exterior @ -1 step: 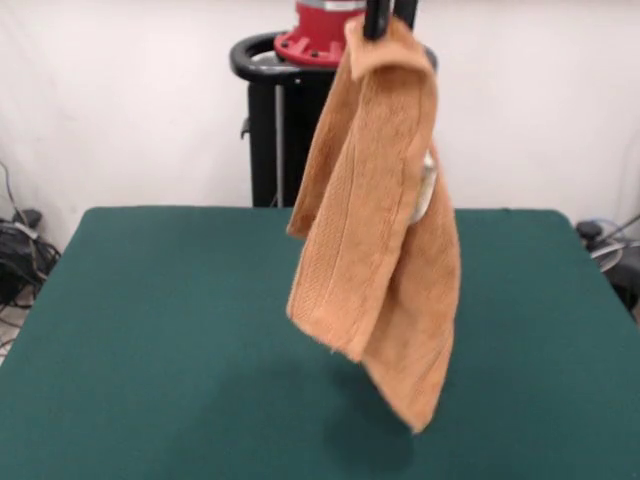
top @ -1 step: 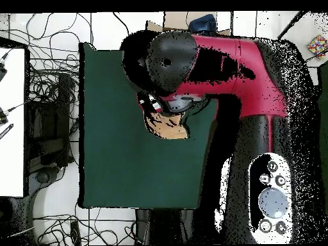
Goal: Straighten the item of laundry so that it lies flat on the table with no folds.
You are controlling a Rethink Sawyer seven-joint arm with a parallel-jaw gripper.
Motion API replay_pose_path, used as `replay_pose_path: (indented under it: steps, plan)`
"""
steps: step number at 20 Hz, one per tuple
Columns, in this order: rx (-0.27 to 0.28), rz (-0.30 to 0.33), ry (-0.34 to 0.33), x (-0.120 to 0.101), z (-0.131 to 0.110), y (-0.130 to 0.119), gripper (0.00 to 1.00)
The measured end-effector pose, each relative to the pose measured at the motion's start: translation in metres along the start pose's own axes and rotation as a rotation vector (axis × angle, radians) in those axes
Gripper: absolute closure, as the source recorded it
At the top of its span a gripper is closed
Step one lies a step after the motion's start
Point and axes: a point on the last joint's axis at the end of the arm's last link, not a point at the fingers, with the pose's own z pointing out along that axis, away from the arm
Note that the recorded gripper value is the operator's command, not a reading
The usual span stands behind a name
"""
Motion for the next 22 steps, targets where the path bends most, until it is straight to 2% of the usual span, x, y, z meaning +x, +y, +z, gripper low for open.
replay_pose_path:
  steps: [2, 3, 6, 7, 11, 17, 22]
  plan:
    - [-0.002, 0.003, 0.005, 0.0, -0.01, -0.001, 1.0]
    - [-0.006, 0.008, 0.011, -0.002, -0.026, -0.003, 1.0]
    - [-0.007, 0.012, 0.013, -0.003, -0.039, -0.005, 1.0]
    - [-0.003, 0.016, 0.006, -0.005, -0.051, -0.007, 1.0]
    - [0.016, 0.025, -0.028, -0.011, -0.069, -0.015, 1.0]
    - [0.03, 0.039, -0.065, -0.027, -0.073, -0.033, 1.0]
    - [0.042, 0.054, -0.085, -0.048, -0.057, -0.058, 1.0]
